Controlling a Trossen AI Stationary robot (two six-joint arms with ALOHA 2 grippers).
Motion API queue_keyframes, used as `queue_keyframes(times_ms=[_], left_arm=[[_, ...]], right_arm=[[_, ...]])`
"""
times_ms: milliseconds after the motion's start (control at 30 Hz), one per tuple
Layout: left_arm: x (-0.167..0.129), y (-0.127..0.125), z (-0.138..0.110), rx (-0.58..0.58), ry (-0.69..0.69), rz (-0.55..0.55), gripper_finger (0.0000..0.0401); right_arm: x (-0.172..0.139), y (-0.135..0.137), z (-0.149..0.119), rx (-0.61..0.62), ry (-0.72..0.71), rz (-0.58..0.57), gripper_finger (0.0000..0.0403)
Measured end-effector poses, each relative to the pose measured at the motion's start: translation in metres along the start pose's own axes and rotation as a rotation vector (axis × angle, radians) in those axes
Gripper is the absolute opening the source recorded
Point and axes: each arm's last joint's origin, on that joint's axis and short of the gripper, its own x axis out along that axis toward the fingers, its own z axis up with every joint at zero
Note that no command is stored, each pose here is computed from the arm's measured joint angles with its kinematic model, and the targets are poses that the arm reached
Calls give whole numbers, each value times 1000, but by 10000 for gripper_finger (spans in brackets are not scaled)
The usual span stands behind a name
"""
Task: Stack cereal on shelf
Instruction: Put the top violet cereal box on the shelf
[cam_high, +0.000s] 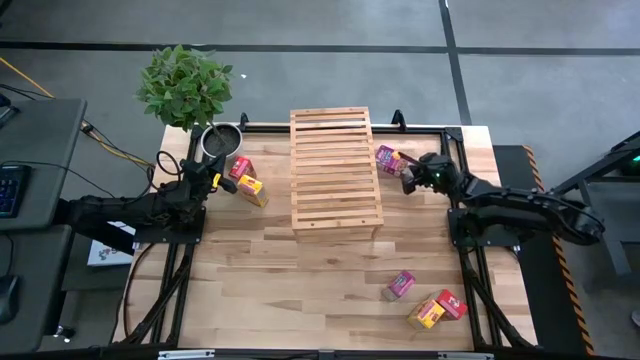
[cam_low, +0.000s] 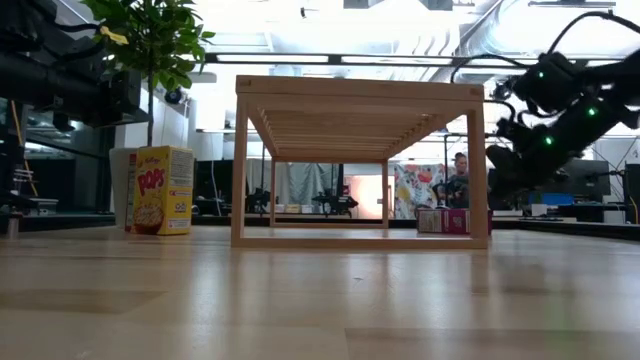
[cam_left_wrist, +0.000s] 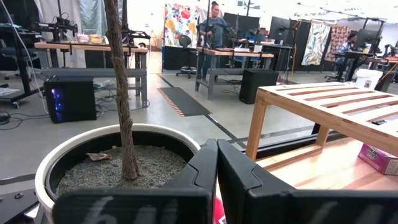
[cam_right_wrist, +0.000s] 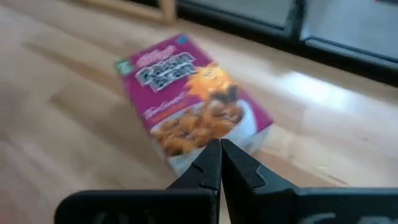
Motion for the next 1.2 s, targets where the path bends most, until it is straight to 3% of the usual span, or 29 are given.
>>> queue_keyframes(times_ms=[100, 1200], left_arm=[[0, 0, 0, 0, 0, 0, 3], [0, 0, 0, 0, 0, 0, 3]], right_arm=[[0, 0, 0, 8, -67, 25, 0], [11, -4, -3, -133, -37, 9, 0]])
